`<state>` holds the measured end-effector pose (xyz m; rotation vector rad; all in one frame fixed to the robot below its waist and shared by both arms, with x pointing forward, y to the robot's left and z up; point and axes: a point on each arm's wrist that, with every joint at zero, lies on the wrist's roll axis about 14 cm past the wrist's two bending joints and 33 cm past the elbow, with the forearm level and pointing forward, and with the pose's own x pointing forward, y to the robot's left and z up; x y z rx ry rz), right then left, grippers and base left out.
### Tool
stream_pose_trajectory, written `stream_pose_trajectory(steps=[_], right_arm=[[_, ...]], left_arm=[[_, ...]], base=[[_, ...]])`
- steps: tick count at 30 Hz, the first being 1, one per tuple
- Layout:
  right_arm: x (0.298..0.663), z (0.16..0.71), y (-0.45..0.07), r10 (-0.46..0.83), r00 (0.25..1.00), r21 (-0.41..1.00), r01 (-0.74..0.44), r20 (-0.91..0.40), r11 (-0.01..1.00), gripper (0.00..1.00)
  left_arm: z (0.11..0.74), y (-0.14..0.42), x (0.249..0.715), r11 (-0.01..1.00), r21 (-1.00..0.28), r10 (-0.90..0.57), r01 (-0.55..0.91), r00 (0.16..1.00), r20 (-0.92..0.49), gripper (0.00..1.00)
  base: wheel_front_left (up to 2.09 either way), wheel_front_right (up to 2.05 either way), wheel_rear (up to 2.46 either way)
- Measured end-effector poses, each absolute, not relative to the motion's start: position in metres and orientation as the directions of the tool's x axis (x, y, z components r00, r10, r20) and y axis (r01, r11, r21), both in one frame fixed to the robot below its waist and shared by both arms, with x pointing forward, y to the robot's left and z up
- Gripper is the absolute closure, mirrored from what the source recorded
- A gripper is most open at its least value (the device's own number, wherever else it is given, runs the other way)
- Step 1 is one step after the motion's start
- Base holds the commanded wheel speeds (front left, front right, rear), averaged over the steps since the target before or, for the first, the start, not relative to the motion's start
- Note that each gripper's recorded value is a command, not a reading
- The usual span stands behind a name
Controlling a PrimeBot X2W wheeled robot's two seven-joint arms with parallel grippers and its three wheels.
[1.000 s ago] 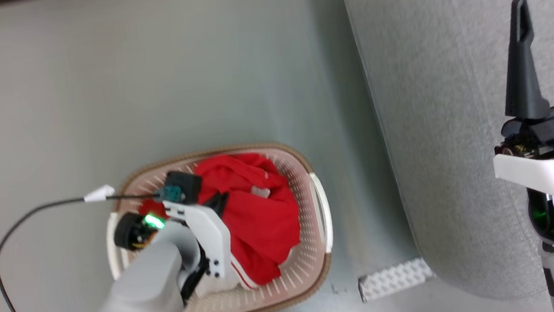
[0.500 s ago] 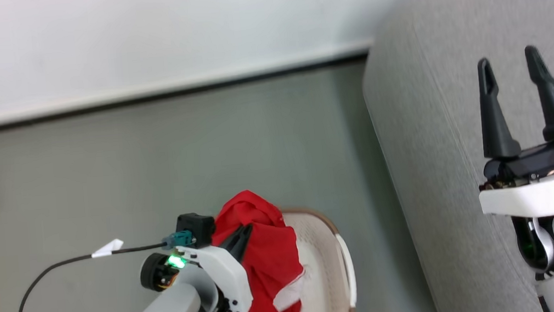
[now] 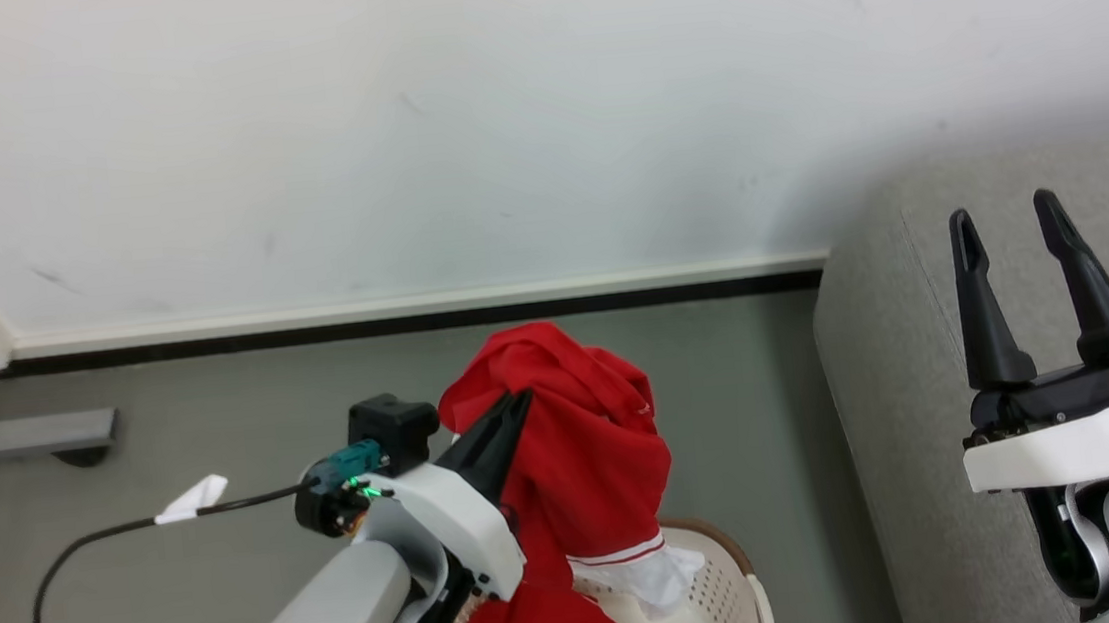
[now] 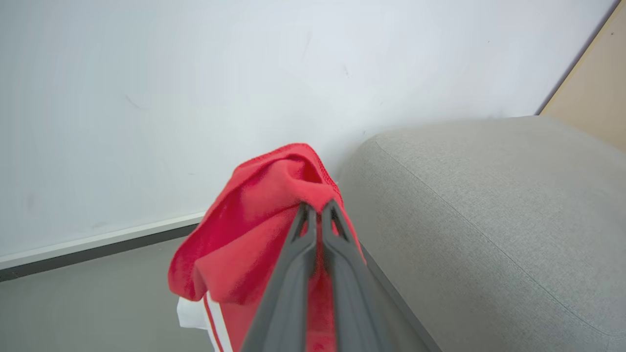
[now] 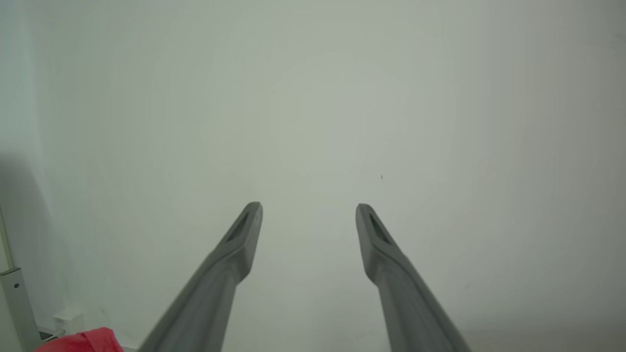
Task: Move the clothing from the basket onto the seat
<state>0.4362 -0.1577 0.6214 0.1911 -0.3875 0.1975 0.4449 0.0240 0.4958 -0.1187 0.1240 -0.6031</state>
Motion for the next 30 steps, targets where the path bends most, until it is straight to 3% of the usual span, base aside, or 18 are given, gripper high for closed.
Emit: stream_pose_trajectory(steps=[19,30], right_arm=[[0.411,0.608,-0.127,0.211,0.908,0.201,-0.297,0.361,0.934,0.0],[0.409,0.608,-0.107,0.268,0.894,0.199,-0.354,0.359,0.914,0.0]], left_arm=[[0.646,0.043,0.438,0.834,0.008,-0.536,0.552,0.805,0.256,1.0],[0.672,0.042,0.435,0.837,0.028,-0.53,0.547,0.795,0.294,1.0]], base=[[0.0,0.0,0.0],[0.0,0.0,0.0]])
